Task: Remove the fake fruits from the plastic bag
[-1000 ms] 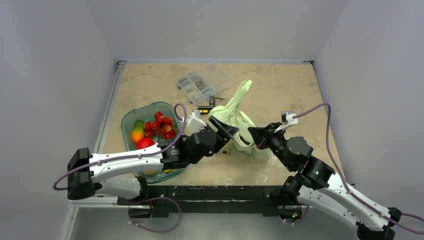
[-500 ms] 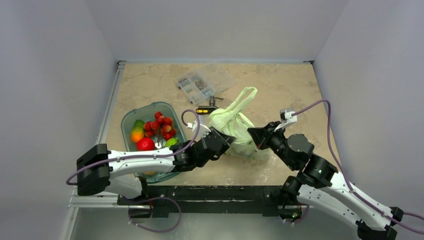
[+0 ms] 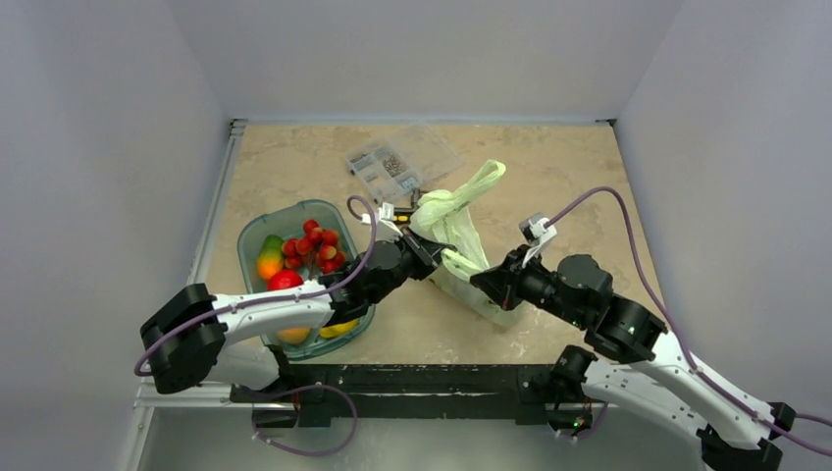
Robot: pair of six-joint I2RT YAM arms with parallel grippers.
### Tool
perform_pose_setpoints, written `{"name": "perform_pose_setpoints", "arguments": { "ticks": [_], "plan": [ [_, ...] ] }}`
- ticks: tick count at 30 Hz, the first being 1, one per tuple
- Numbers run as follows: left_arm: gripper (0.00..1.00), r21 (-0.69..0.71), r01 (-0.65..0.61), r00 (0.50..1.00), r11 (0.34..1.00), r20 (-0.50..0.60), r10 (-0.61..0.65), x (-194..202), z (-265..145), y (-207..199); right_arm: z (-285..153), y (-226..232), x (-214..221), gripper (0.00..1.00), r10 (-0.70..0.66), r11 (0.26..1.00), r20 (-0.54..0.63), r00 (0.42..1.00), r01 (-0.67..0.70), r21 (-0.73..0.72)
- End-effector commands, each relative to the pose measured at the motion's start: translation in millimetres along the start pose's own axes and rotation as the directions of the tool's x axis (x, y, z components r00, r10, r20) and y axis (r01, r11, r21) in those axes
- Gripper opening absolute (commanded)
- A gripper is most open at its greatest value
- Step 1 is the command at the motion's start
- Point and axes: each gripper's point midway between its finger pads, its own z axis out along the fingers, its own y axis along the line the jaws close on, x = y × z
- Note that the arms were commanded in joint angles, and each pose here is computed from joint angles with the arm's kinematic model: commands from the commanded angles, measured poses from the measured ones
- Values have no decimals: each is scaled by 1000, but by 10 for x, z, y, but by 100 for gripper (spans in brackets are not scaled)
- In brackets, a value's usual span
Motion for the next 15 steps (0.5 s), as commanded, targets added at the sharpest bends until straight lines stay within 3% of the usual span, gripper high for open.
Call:
{"name": "perform_pose_setpoints", "arguments": {
  "ticks": [1, 5, 10, 15],
  "plan": [
    [0, 170, -94, 994, 981, -32, 101, -24, 127, -330, -101, 584, 146, 1, -145, 922, -47, 988, 118, -368],
    [0, 197, -99, 986, 975, -112, 123, 33, 202, -372, 59, 642, 553, 9, -166, 889, -191, 967, 63, -454],
    [0, 192, -201, 959, 961, -162, 233, 47, 114, -283, 267, 439, 970, 10, -132, 931, -375, 917, -15, -365],
    [0, 167, -318, 919, 933, -189, 347, -19, -51, -206, 372, 311, 1054, 25, -101, 961, -432, 896, -24, -276]
  ]
}}
